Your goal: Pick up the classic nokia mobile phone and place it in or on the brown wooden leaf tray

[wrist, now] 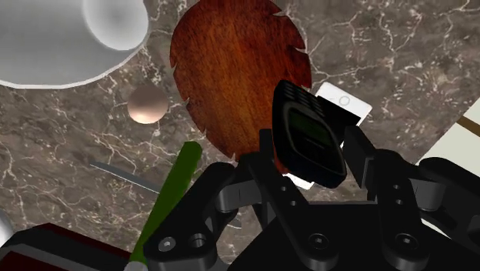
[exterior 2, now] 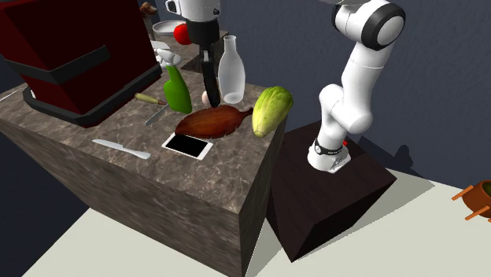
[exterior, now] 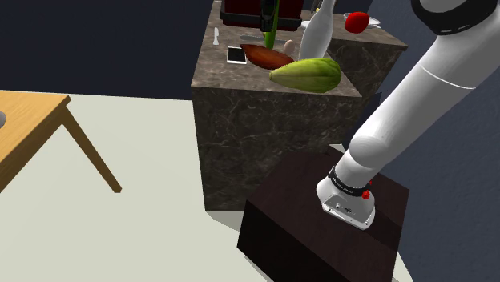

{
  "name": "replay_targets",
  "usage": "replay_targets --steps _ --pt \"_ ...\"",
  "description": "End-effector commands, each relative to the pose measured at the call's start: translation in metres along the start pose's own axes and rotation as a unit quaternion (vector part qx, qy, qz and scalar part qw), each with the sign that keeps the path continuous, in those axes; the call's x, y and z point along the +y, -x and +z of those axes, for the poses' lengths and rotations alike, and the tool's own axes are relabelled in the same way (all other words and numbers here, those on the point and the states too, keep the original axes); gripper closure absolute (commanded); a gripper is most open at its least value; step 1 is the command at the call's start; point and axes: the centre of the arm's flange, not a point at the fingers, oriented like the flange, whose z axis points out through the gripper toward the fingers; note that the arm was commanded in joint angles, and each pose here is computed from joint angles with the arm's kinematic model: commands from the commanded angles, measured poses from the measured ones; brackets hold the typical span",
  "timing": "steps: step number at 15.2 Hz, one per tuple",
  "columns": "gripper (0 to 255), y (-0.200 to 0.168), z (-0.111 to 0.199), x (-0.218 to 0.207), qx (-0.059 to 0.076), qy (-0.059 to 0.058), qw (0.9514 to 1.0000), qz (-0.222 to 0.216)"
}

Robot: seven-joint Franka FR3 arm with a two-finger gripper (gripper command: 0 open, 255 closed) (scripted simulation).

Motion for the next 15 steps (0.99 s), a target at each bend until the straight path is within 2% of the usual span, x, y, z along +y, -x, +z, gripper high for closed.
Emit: replay_targets --steps 1,3,15 --pt "255 0.001 -0.006 0.026 0.000 0.000 1.0000 -0.001" --pt "255 0.003 -0.013 0.054 0.000 0.000 1.0000 -0.001" --pt "255 0.003 0.051 0.054 0.000 0.000 1.0000 -0.001"
